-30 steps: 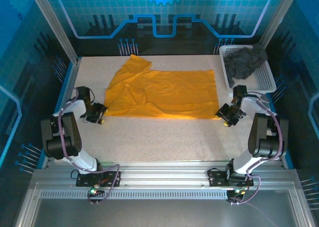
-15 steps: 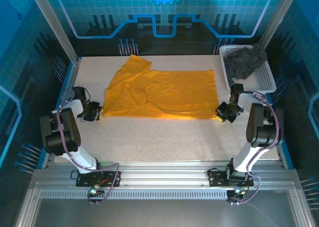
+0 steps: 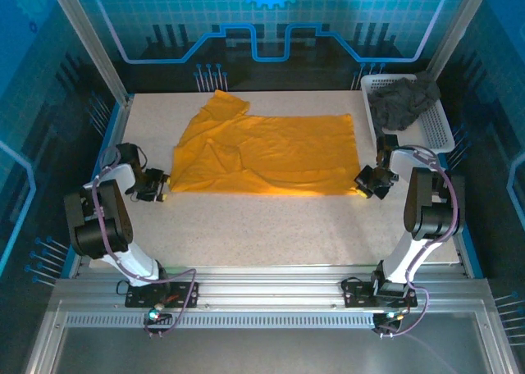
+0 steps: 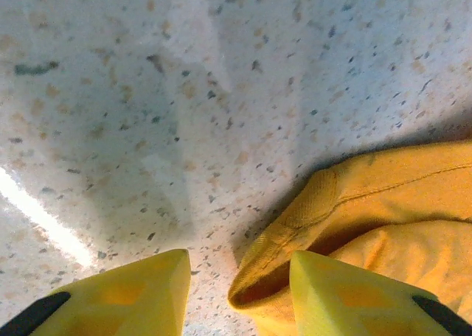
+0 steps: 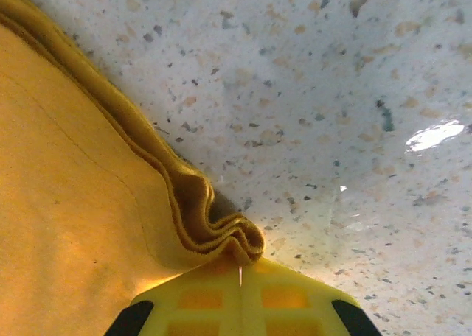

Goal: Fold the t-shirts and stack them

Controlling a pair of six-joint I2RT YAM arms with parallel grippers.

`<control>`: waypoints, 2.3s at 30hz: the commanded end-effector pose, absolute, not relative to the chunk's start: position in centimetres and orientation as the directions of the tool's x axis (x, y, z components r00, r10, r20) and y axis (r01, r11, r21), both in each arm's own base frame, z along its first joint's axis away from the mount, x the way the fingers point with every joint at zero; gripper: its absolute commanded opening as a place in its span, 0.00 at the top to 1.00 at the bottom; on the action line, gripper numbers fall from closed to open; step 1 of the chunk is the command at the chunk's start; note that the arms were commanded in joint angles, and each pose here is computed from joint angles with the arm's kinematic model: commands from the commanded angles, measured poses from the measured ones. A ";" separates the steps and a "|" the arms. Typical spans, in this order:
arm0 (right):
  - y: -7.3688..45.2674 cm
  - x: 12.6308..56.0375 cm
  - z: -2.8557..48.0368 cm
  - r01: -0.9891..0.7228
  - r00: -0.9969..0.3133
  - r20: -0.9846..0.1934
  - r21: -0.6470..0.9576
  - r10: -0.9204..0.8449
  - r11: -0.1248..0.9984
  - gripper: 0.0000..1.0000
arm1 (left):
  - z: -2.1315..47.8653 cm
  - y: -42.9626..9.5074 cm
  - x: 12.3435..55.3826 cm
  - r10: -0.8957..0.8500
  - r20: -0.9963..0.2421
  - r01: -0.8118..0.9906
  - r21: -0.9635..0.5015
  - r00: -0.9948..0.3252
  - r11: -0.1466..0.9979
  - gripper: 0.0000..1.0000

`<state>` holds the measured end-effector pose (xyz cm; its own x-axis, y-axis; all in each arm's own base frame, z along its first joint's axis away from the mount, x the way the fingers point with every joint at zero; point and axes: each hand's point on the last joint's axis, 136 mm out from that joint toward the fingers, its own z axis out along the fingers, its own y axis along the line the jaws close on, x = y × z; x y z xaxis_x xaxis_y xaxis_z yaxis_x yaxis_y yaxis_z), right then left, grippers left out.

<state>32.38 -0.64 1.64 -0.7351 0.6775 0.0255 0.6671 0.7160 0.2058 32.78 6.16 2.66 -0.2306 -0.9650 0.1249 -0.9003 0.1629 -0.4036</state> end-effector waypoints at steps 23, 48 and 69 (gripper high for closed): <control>-1.8 30.9 1.8 0.636 -0.770 0.011 0.089 0.637 0.767 1.00 | 2.7 5.8 31.2 -0.964 0.106 -0.937 -0.281 -0.246 0.208 1.00; -0.8 20.5 2.1 0.674 -0.731 0.127 -0.028 0.671 0.739 1.00 | 2.5 4.5 20.8 -0.965 0.092 -0.963 -0.136 -0.244 0.230 0.93; 8.6 28.9 13.1 0.204 -0.915 -0.235 0.428 0.326 0.880 0.53 | 12.1 0.0 31.2 -0.852 -0.178 -0.765 -0.378 -0.493 0.522 0.46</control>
